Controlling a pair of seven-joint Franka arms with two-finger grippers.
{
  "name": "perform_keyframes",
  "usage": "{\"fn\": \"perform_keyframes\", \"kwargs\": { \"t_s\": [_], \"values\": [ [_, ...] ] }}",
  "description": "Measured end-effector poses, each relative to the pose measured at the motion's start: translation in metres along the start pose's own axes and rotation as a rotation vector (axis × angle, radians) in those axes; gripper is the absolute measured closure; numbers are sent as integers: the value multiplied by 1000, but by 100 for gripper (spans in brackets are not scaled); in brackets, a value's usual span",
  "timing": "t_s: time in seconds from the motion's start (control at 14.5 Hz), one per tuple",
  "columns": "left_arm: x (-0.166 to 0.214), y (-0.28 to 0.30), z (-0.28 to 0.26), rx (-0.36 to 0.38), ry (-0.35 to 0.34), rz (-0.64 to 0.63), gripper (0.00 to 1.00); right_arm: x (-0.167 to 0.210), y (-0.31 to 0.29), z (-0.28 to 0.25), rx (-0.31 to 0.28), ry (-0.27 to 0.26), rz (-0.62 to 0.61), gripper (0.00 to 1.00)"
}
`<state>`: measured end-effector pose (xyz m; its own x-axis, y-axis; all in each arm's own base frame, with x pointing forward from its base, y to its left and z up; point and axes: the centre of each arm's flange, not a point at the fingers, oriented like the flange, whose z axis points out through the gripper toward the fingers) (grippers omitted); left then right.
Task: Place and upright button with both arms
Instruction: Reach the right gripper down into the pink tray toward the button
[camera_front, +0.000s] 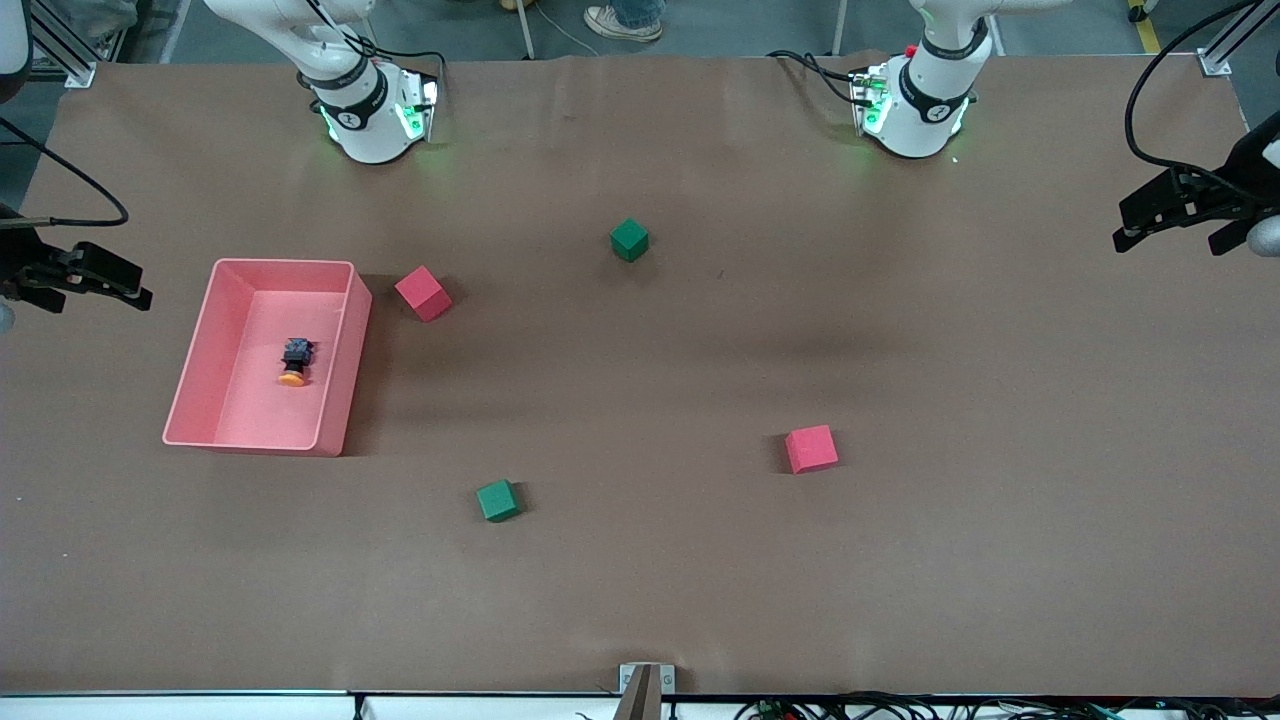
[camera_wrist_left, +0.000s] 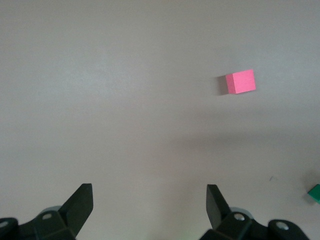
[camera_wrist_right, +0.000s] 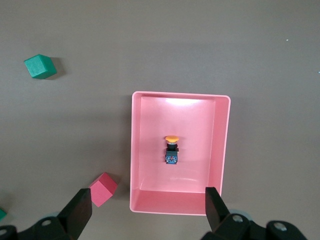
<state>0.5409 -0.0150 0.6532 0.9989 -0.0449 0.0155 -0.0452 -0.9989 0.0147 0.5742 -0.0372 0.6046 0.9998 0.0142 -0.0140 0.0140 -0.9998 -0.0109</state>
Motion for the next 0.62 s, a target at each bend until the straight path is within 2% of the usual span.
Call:
{"fn": "perform_keyframes", "kwargs": {
  "t_s": [0.35, 0.62],
  "values": [
    [0, 5, 2, 0, -4, 10, 0, 0, -2, 6, 1, -10, -3, 0],
    [1, 6, 2, 0, -5, 11, 0, 3, 0, 60, -10, -42, -3, 0]
  ]
}}
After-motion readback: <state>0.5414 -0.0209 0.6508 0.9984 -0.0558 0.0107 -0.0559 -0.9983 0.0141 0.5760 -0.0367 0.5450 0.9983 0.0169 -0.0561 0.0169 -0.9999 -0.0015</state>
